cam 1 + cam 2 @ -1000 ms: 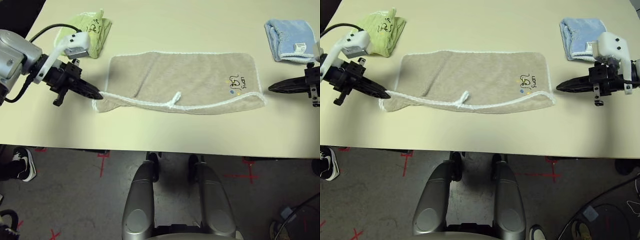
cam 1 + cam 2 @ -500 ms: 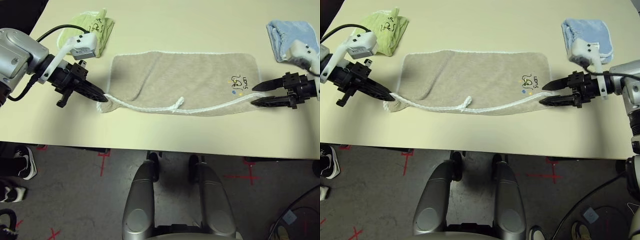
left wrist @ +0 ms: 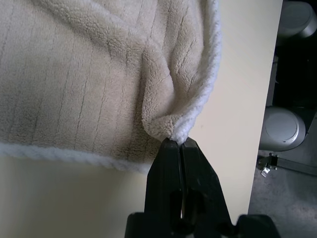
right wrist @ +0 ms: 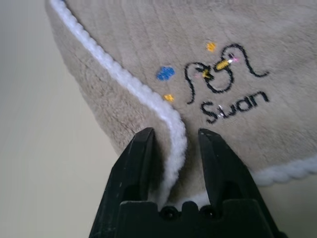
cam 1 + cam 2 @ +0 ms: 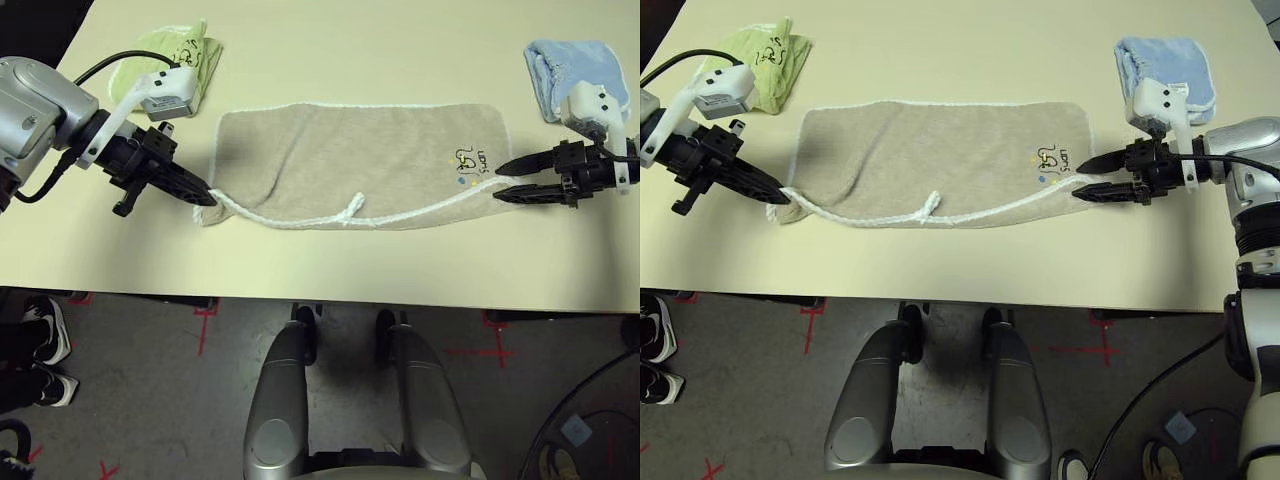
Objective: Fold the towel and set it aside.
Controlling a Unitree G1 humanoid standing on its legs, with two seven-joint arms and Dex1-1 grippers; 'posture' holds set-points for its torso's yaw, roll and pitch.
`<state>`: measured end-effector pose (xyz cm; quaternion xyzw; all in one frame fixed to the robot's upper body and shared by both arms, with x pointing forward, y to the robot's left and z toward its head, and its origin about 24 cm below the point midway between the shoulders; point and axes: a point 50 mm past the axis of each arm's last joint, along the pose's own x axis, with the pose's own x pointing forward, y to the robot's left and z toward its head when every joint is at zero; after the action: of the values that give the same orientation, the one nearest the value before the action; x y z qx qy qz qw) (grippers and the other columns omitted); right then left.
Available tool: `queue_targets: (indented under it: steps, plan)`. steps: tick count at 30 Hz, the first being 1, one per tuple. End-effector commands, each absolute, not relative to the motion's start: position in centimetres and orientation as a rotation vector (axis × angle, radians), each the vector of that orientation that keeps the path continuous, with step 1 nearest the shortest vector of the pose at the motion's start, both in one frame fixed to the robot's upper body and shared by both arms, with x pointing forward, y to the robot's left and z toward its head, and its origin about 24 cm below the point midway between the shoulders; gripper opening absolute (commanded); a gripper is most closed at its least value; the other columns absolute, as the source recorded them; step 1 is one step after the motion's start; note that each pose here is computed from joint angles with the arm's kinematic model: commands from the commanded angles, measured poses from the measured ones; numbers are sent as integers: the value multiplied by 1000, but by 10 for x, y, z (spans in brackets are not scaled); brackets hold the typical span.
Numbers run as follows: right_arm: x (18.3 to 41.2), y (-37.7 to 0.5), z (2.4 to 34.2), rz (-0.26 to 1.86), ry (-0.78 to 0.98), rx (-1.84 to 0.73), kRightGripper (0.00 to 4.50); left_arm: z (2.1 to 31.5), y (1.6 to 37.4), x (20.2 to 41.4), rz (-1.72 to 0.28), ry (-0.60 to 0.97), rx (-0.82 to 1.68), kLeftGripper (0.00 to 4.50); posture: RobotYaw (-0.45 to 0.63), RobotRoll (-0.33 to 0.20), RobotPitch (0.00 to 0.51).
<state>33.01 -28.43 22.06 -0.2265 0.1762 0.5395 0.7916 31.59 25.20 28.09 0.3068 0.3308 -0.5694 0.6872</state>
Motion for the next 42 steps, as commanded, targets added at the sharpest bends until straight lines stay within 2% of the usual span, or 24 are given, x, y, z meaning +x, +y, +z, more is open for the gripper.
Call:
queue_targets:
  steps: [1,10,14,17,21,22,39,42]
  plan:
    - [321,-292,227,1164,375,-448,2365,276,260,314,-1262,762,675,0,33,0,369]
    - [306,-321,245,1063,318,-481,2365,277,267,313,-1237,762,670,0,19,0,367]
    - [308,-316,246,1064,303,-481,2365,276,267,315,-1234,765,673,0,11,0,367]
    - [311,-305,244,1103,274,-521,2967,274,266,316,-1242,768,676,0,10,0,369]
    - [314,-292,241,1143,191,-565,4346,271,265,316,-1256,774,674,0,14,0,370]
    - [314,-291,241,1153,182,-566,4432,270,264,316,-1258,776,673,0,15,0,370]
    - [322,-289,224,1153,336,-610,4432,266,263,313,-1278,779,662,0,30,0,375]
    - [323,-288,222,1151,338,-604,3829,266,263,313,-1279,779,665,0,28,0,375]
